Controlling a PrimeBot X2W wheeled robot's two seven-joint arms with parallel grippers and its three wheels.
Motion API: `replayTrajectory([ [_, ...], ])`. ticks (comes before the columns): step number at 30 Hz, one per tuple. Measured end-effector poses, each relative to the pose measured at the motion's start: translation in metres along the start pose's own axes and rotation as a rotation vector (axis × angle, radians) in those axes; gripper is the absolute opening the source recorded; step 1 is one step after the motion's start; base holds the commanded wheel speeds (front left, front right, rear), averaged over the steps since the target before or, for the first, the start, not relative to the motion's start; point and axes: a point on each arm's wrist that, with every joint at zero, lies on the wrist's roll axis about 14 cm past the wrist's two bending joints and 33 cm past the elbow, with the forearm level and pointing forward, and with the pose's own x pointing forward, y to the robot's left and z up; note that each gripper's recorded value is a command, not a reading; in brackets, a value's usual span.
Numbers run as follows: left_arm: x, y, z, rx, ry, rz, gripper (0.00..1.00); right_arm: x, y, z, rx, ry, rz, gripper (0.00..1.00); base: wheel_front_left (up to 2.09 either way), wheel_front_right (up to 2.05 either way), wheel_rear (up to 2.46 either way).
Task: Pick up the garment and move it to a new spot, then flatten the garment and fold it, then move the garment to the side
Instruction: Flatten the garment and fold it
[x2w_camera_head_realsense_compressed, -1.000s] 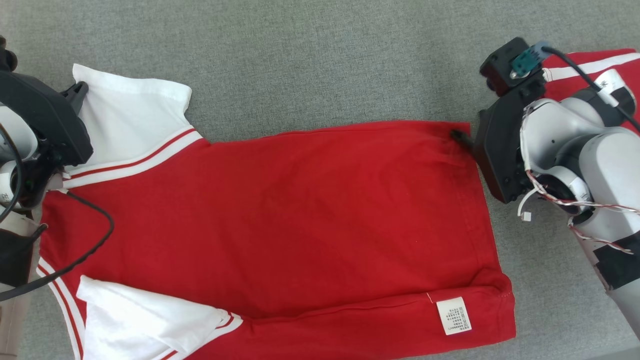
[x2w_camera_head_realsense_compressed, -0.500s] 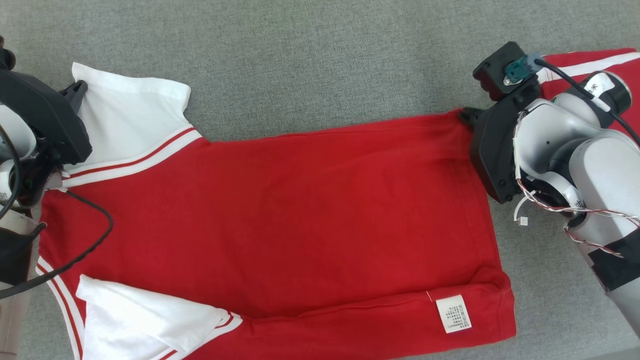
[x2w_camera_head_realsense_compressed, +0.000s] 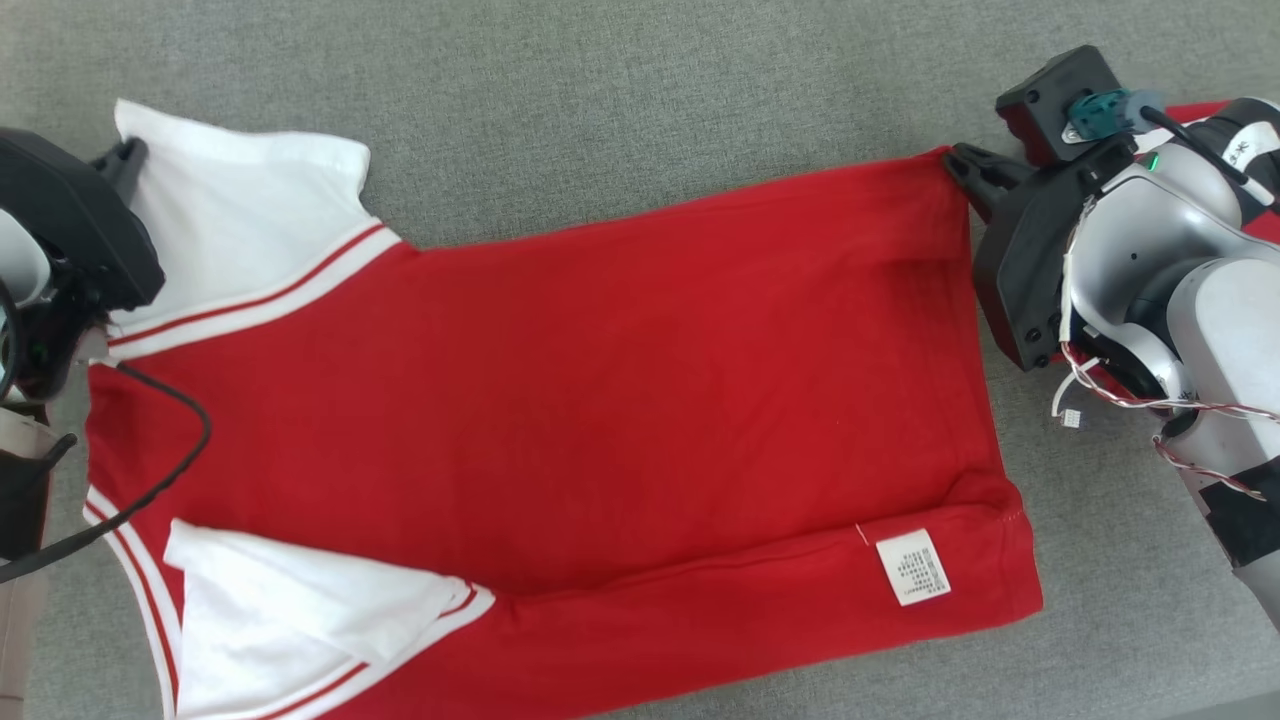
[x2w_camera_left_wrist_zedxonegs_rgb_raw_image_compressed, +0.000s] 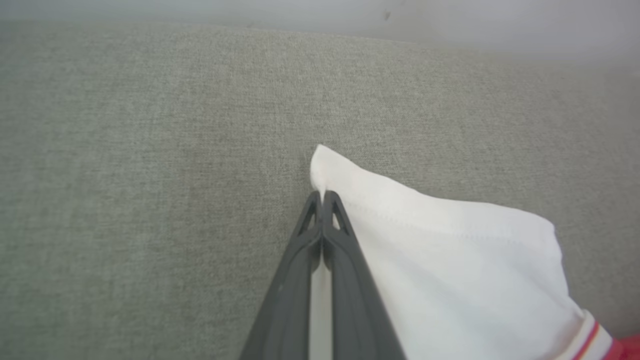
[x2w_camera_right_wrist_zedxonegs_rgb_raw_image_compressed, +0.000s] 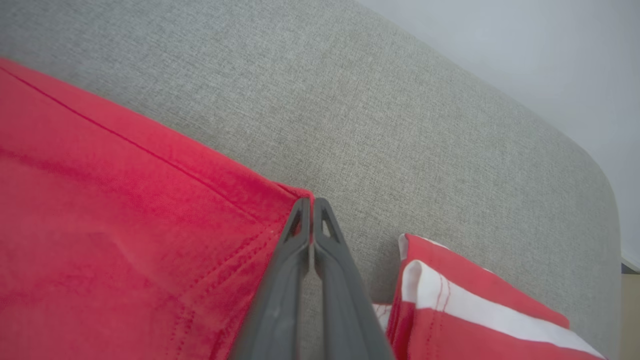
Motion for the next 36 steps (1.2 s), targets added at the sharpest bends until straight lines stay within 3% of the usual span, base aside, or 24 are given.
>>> replayTrajectory([
  [14, -0.018, 0.007, 0.069, -0.041, -0.335, 0.077, 0.00, 0.006, -0.005, 0.007, 0.100, -0.090, -0.046, 0.00, 0.00, 0.00, 0.00],
  [23, -0.040, 0.001, 0.095, 0.000, -0.499, 0.068, 0.00, 0.002, -0.004, 0.026, 0.120, -0.189, -0.059, 0.00, 0.00, 0.00, 0.00],
  [29, -0.050, -0.009, 0.073, 0.024, -0.491, -0.013, 0.00, -0.007, 0.006, 0.037, 0.073, -0.244, -0.038, 0.00, 0.00, 0.00, 0.00],
  [36, -0.069, -0.010, 0.034, -0.022, -0.473, -0.050, 0.00, -0.022, 0.019, 0.022, 0.028, -0.253, -0.025, 0.00, 0.00, 0.00, 0.00],
])
